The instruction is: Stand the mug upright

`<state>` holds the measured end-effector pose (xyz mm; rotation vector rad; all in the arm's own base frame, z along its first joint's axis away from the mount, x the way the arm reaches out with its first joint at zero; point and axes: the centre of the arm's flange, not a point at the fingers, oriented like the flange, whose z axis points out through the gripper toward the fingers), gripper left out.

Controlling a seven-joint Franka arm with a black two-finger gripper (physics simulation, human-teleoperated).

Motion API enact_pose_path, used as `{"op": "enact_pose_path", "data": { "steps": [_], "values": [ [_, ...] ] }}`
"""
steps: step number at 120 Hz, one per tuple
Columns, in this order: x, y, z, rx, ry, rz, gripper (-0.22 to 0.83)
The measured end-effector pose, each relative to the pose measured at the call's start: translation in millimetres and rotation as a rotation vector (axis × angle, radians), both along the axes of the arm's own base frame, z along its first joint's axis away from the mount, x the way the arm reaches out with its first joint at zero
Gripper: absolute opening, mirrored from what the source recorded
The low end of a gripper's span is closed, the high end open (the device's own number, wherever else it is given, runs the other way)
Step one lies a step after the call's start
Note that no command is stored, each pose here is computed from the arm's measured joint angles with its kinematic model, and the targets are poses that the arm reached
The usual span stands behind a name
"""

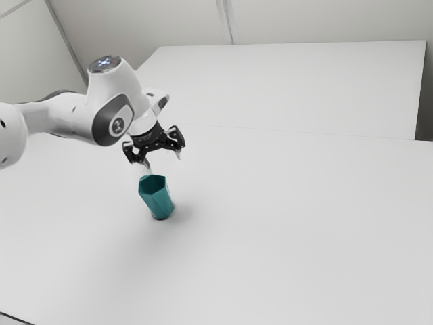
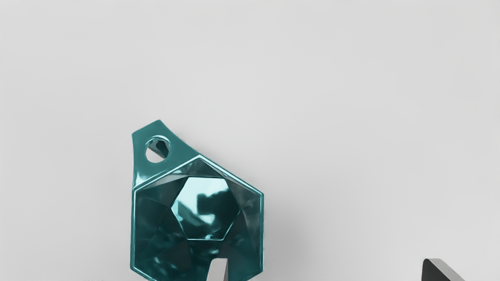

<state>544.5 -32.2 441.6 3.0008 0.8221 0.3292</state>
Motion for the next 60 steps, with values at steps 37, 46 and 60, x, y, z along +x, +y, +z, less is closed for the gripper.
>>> {"op": "enact_pose_path", "data": {
  "steps": [37, 46, 60],
  "values": [
    [9.7, -14.6, 82.6, 0.067, 0.051, -0.119, 0.60],
    [10.5, -11.5, 96.4, 0.085, 0.066, -0.147, 0.60],
    [9.2, -10.8, 116.2, 0.121, 0.086, -0.196, 0.61]
  ]
}}
